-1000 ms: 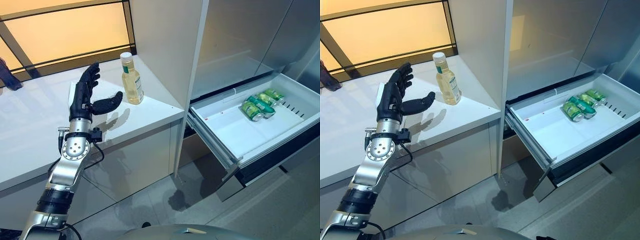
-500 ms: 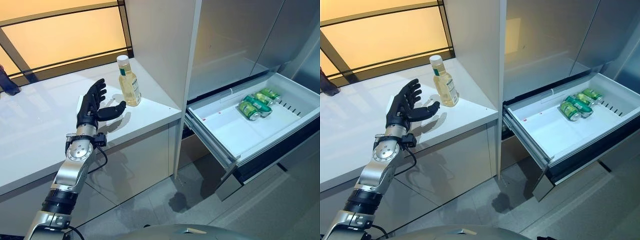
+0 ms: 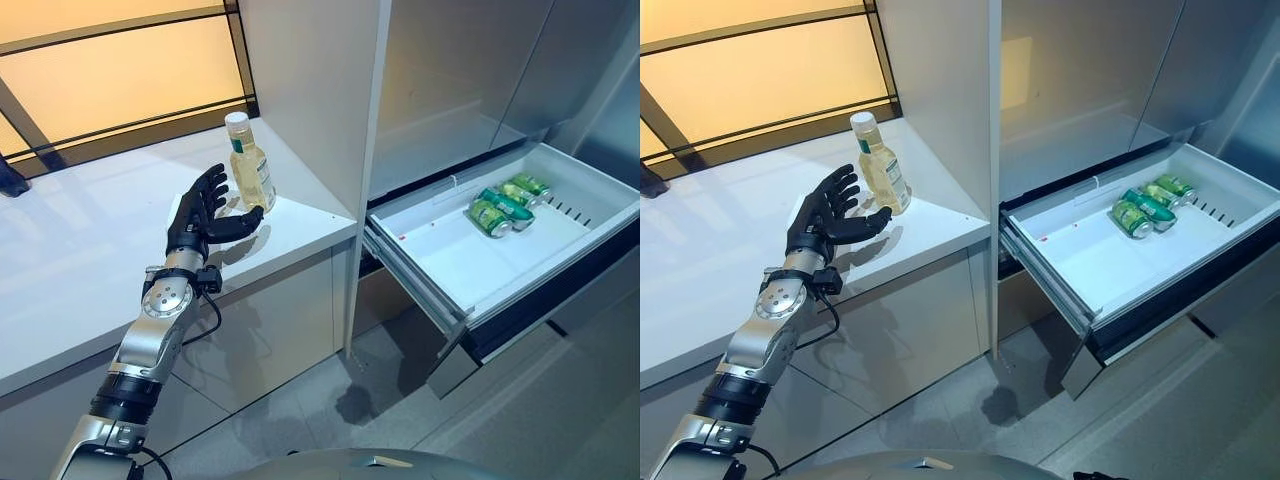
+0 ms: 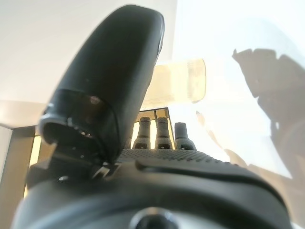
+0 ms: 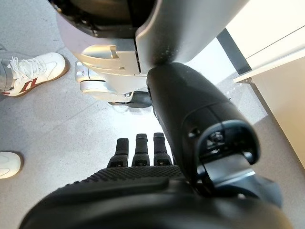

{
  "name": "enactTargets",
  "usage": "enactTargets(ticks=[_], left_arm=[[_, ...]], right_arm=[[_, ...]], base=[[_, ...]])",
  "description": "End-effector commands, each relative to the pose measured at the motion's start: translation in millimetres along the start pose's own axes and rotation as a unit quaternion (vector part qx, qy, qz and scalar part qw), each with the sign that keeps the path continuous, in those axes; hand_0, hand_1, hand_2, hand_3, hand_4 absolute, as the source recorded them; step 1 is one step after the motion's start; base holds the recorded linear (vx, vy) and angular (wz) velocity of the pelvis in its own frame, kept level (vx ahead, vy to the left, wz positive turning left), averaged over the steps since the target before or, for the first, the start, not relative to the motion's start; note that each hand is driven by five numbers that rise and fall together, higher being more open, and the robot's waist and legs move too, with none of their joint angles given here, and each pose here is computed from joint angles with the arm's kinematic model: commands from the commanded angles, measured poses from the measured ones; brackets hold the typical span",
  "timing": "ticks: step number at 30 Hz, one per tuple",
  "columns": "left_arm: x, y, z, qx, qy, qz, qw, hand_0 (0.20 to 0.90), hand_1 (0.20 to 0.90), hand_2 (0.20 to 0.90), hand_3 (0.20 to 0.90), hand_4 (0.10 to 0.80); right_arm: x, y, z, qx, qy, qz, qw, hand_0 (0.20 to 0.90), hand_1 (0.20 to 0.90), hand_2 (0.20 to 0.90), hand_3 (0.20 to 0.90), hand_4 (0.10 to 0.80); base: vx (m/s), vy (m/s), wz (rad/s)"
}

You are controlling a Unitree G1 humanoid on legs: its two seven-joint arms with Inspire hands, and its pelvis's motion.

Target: Put drinks into fridge and close the fridge

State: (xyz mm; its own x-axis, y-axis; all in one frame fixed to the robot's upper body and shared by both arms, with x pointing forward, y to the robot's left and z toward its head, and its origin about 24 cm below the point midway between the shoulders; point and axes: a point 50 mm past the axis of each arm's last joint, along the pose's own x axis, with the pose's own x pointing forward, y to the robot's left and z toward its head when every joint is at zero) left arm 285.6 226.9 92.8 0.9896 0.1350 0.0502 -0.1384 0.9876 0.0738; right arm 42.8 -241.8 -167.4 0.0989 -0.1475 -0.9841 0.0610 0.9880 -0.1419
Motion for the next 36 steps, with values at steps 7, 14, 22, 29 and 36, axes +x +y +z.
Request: enactTargets(ticks=[7, 14, 22, 29, 36], left_arm=[[42, 0, 72, -0.022, -0.136, 0.045, 0.989, 0.9, 0.9, 0.9, 0.9, 0.8], [48, 4, 76, -0.014, -0.138, 0.072, 0.988, 0.9, 0.9, 0.9, 0.9, 0.8], [57, 11, 84, -0.011, -0.142, 0.103, 0.984, 0.9, 0.9, 0.9, 0.9, 0.8], [63, 11, 85, -0.03, -0.136, 0.098, 0.985, 0.9, 0.9, 0.9, 0.9, 0.8], [69, 8, 86, -0.04, -0.126, 0.094, 0.987, 0.9, 0.9, 0.9, 0.9, 0.8]], right_arm=[[1, 17, 13, -0.031, -0.012, 0.025, 0.999, 0.9, 0.9, 0.9, 0.9, 0.8], [1, 16, 13, -0.036, -0.01, 0.025, 0.999, 0.9, 0.9, 0.9, 0.9, 0.8], [1, 15, 11, -0.042, -0.008, 0.025, 0.999, 0.9, 0.9, 0.9, 0.9, 0.8], [1, 14, 10, -0.047, -0.007, 0.025, 0.999, 0.9, 0.9, 0.9, 0.9, 0.8], [1, 13, 11, -0.05, -0.008, 0.026, 0.998, 0.9, 0.9, 0.9, 0.9, 0.8]], base=[[0.016, 0.002, -0.06], [0.008, 0.002, -0.04], [0.0, 0.0, 0.0], [0.004, 0.002, -0.01], [0.005, -0.001, -0.03]])
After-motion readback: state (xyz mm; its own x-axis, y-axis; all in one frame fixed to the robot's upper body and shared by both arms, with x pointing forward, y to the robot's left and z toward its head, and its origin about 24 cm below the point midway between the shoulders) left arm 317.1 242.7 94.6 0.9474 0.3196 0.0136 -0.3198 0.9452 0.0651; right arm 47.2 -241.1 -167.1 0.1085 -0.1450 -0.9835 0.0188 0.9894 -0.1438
